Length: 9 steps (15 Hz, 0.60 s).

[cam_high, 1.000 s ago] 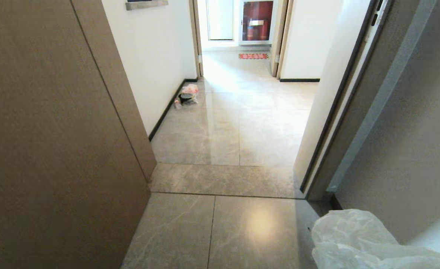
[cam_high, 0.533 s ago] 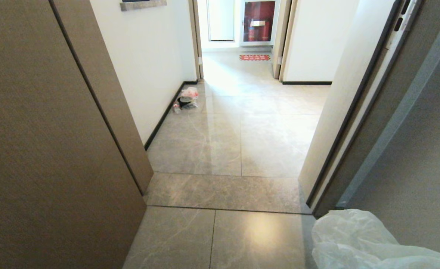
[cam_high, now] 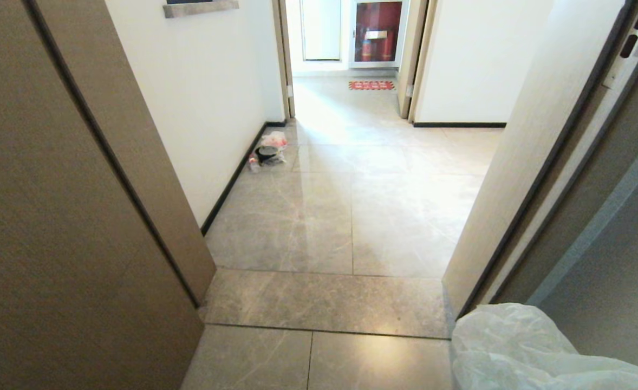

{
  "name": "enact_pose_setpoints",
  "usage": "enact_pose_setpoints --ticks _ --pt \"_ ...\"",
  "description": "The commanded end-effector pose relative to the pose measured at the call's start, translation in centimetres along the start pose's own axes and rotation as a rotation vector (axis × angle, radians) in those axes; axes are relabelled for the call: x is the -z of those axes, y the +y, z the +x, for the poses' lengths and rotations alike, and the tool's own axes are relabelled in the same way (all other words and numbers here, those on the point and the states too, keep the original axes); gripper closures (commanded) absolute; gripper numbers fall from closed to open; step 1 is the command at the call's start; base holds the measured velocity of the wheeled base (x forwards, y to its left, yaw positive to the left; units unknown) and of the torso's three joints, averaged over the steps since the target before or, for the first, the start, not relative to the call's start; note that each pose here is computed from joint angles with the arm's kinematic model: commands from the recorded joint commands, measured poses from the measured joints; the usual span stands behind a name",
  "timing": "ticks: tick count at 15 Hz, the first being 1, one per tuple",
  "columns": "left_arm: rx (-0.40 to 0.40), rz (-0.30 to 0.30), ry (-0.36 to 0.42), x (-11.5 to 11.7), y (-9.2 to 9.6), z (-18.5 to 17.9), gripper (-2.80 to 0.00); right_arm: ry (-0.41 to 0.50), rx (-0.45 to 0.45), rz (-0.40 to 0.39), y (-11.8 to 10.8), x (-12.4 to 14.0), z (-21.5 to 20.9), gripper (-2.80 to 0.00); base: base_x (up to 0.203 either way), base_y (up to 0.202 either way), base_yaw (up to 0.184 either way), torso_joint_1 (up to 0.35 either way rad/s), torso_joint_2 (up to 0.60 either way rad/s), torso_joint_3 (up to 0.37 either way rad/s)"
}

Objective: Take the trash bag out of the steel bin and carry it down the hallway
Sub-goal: Put the trash bag at the door

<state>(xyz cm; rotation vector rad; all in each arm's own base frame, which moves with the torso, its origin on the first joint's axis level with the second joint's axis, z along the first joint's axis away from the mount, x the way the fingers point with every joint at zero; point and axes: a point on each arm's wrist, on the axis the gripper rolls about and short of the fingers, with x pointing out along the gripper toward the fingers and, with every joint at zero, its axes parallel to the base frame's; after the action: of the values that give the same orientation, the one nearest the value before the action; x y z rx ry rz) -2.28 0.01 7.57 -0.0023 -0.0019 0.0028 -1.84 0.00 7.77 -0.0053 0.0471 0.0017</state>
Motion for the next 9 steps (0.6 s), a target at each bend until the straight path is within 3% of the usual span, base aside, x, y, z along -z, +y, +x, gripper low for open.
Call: enact_pose_setpoints --ticks 1,9 --pt "0.001 -0.001 -0.001 0.04 0.0 0.0 0.0 0.002 0.0 -0.001 0.0 0.03 0.02 0.0 0.191 0.0 0.001 0.004 0.0 0.001" --pt "0.001 -0.001 -0.001 0.04 0.0 0.0 0.0 0.002 0.0 -0.001 0.0 0.03 0.02 0.0 0.193 0.0 0.0 0.003 0.0 0.002"
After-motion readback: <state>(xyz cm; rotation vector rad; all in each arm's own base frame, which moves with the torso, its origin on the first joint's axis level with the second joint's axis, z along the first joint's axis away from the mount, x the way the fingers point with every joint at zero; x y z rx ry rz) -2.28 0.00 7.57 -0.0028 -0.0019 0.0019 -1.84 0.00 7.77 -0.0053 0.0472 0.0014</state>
